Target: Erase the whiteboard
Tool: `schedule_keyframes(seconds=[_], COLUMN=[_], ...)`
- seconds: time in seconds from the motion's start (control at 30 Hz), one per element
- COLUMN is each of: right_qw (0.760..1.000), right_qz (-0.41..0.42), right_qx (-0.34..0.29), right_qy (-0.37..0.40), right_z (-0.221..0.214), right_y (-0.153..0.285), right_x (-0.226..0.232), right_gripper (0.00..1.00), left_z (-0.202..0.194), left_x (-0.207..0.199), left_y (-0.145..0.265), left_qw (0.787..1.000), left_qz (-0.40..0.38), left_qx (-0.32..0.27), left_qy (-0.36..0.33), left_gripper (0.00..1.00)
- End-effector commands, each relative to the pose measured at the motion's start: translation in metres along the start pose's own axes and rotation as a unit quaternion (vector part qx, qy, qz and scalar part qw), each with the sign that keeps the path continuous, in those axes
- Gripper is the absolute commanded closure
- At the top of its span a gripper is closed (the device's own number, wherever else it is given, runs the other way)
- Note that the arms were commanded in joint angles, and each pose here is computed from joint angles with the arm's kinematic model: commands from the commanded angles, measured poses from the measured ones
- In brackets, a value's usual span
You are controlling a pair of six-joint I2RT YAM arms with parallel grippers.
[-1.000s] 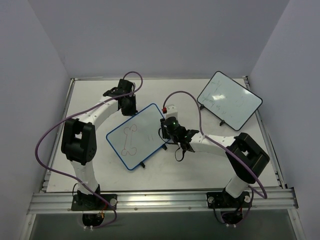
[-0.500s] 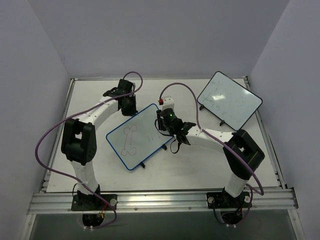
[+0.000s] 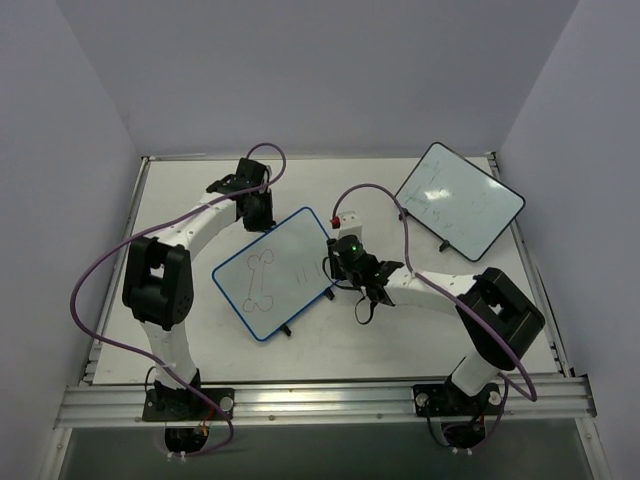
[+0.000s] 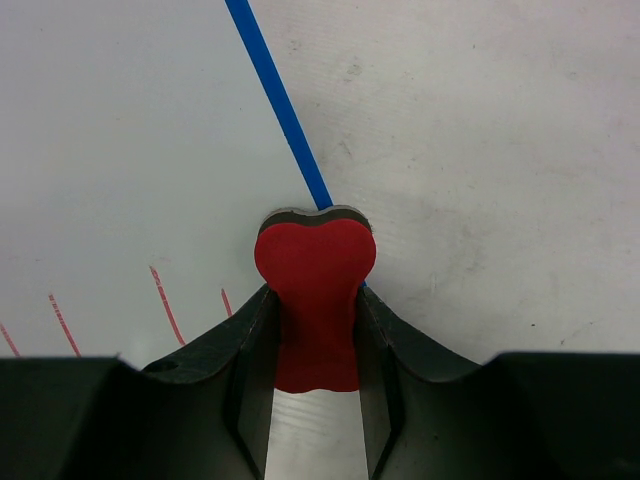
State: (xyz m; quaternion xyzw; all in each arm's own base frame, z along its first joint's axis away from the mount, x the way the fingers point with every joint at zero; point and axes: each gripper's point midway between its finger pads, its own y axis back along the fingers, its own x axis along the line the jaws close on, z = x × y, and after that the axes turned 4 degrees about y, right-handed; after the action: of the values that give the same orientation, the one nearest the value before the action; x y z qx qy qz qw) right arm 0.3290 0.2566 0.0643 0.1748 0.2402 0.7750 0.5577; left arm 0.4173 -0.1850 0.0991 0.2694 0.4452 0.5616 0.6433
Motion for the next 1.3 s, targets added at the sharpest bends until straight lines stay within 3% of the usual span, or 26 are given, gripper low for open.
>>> schedule_keyframes(seconds=[0.0,0.33,0.57,1.0,1.27], right_qw=[1.000,0.999,0.995,0.989,0.987], right_qz=[-0.001,0.027,0.037,-0.018,-0.027], right_qx=[-0.022,-0.040,-0.090,-0.132,-0.138], right_qy=[-0.018,-0.007,-0.010,-0.067,-0.076], right_z=[0.017,0.021,0.021,0.018,0.020], right_y=[0.010,0.002,0.013,0.014,0.011], right_x=[-0.003,0.028,0.059,0.006,-0.003], right_gripper=[0.77,0.78,0.79,0.78,0.78], left_z=[0.001,0.001,0.001,0.000,0.000], left_x=[-0.008,-0.008,-0.008,-0.009,-0.010], left_y=[-0.001,0.001,0.003,0.005,0.006], left_qw=[1.000,1.000,1.000,1.000,1.000], left_qz=[-0.012,-0.011,-0.012,-0.014,-0.014], left_qx=[-0.003,-0.005,-0.009,-0.013,-0.015], left_qy=[-0.007,-0.009,-0.009,-0.009,-0.010], left_gripper=[0.95,0.95,0.95,0.95,0.95])
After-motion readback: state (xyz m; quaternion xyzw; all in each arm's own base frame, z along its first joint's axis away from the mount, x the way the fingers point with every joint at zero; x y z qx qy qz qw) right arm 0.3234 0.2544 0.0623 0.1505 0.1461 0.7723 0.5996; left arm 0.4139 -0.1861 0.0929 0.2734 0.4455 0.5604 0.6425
